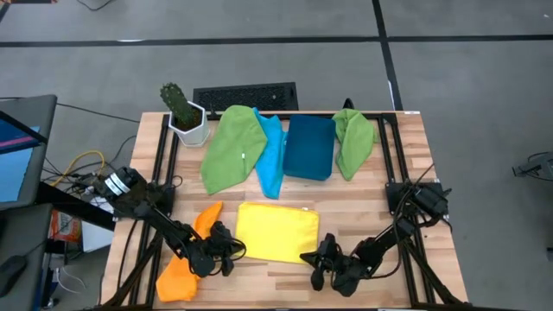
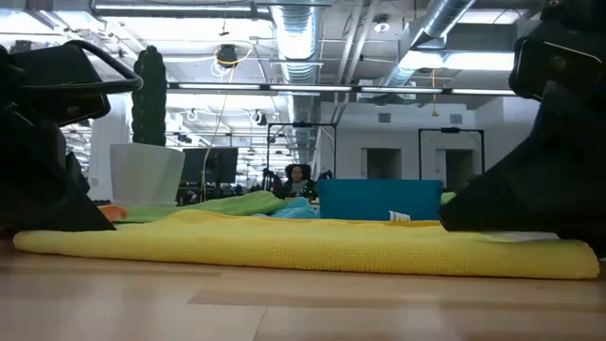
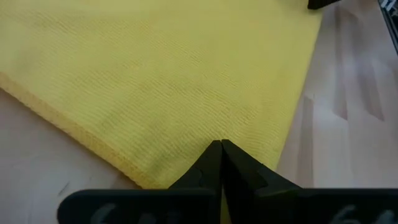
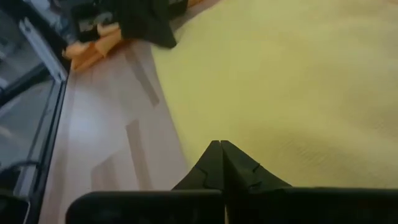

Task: Fold microfiber towels
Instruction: Fold the yellow towel

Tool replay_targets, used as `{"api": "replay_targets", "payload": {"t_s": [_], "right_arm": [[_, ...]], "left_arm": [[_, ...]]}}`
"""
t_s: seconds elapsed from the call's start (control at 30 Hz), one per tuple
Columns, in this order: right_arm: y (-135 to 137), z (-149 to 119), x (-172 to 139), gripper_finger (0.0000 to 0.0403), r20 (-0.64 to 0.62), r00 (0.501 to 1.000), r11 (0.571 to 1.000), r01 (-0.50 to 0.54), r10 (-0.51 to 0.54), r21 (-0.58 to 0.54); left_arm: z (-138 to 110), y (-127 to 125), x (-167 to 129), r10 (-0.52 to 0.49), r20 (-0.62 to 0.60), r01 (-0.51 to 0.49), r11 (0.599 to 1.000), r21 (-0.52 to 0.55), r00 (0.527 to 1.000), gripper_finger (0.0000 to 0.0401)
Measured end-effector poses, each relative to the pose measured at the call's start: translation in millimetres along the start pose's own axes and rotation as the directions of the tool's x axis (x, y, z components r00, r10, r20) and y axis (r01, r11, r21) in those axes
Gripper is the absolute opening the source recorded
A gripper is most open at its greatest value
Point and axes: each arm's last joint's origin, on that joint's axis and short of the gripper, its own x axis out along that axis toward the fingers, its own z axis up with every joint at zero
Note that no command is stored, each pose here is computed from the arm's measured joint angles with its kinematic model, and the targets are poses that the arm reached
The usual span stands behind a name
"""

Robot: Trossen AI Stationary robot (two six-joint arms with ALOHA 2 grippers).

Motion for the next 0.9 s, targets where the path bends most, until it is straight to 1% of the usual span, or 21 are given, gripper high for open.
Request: {"api": "replay_targets", "payload": {"t_s": [0.13, 0.3, 0.37, 0.43, 0.53, 0.63, 0.9], "right_arm": [[-0.4, -2.0, -1.2, 0.0024, -0.034, 0.999, 0.999, -0.006, 0.005, -0.037], [-2.2, -1.8, 0.9, 0.0018, -0.074, 0.997, 0.995, -0.014, 0.007, -0.095], [-2.6, -1.6, 1.8, 0.0014, -0.091, 0.996, 0.993, -0.021, 0.010, -0.119], [-2.7, -1.8, 1.9, 0.0013, -0.096, 0.995, 0.991, -0.024, 0.011, -0.131], [-4.0, -2.4, 1.8, 0.0019, -0.103, 0.995, 0.990, -0.016, 0.002, -0.143], [-4.9, -2.8, 1.8, 0.0024, -0.106, 0.994, 0.988, -0.011, -0.006, -0.152], [-5.4, -2.8, 1.9, 0.0016, -0.105, 0.994, 0.987, -0.006, -0.010, -0.158]], "left_arm": [[14.1, -2.0, -8.9, -0.011, 0.008, 0.011, 1.000, -0.003, 1.000, 0.0000], [43.0, -9.3, -27.2, -0.049, 0.084, 0.050, 0.999, -0.004, 0.995, 0.0000], [51.6, -12.4, -34.7, -0.070, 0.119, 0.071, 0.997, 0.000, 0.990, 0.0000], [55.1, -14.0, -38.4, -0.081, 0.134, 0.081, 0.997, 0.004, 0.988, 0.0000], [52.7, -14.6, -39.2, -0.084, 0.129, 0.083, 0.996, 0.007, 0.988, 0.0000], [43.6, -13.7, -35.0, -0.070, 0.110, 0.070, 0.998, 0.005, 0.991, 0.0000], [24.9, -11.4, -21.9, -0.051, 0.076, 0.053, 0.998, -0.018, 0.996, 0.0000]]}}
